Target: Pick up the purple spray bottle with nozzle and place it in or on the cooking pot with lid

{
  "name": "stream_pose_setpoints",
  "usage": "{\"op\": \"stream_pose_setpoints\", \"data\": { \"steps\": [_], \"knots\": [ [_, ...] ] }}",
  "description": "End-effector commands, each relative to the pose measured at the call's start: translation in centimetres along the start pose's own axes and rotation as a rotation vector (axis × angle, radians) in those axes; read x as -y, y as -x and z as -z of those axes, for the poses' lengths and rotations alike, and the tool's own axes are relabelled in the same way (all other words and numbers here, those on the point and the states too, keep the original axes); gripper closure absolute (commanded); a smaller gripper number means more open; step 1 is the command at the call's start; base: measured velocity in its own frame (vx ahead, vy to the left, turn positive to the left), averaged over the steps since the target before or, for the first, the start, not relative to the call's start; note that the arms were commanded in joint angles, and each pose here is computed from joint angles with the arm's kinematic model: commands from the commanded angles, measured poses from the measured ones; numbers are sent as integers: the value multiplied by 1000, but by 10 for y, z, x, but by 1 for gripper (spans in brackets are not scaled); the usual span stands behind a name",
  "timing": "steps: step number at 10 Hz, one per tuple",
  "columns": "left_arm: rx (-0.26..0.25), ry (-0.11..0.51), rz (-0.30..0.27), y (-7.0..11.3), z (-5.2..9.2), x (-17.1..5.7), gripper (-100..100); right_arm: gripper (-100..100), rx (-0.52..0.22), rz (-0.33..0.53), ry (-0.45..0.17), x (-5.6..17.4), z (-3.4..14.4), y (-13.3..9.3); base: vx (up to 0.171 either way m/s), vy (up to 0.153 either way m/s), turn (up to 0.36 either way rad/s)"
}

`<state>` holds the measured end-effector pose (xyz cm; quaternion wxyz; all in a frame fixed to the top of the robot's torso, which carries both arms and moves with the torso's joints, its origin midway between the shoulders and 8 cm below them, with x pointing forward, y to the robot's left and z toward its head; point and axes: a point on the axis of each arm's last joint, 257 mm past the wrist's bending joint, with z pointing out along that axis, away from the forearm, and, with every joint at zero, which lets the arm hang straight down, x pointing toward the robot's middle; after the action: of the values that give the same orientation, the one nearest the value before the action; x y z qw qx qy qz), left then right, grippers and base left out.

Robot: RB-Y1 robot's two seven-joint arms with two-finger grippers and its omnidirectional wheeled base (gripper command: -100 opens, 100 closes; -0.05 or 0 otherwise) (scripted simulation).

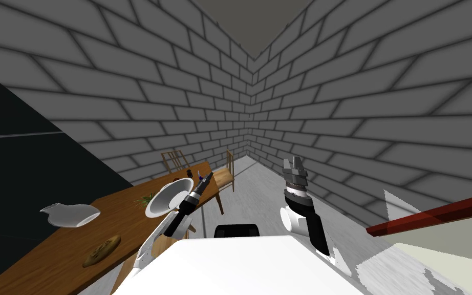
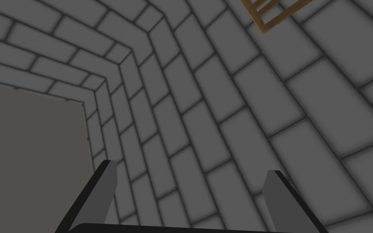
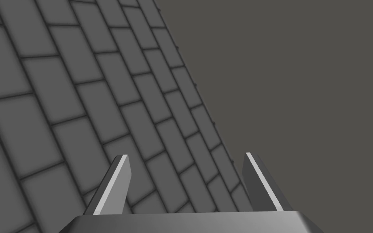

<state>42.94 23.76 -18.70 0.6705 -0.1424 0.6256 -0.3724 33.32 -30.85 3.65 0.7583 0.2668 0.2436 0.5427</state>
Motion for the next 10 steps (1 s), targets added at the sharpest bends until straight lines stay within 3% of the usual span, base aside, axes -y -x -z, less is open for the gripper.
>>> {"op": "stream_pose_setpoints", "data": {
  "steps": [1, 3, 6, 7, 8, 10],
  "knots": [
    [-27, 37, -20, -7, 2, -20, -100, 0, 0, 0, 0, 0, 0, 0, -4, -19, -17],
    [-105, 131, -98, -21, 11, -65, -100, 0, 0, 0, 0, 0, 0, 0, -3, -30, -43],
    [-146, 192, -135, -28, 19, -94, -100, 0, 0, 0, 0, 0, 0, 0, -1, -28, -17],
    [-179, 243, -172, -30, 27, -117, -100, 0, 0, 0, 0, 0, 0, 0, 15, -34, -26],
    [-181, 246, -172, -31, 27, -119, -100, 0, 0, 0, 0, 0, 0, 0, 14, -27, -12],
    [-237, 344, -243, -28, 42, -162, -100, 0, 0, 0, 0, 0, 0, 0, 19, -47, -35]
  ]
}}
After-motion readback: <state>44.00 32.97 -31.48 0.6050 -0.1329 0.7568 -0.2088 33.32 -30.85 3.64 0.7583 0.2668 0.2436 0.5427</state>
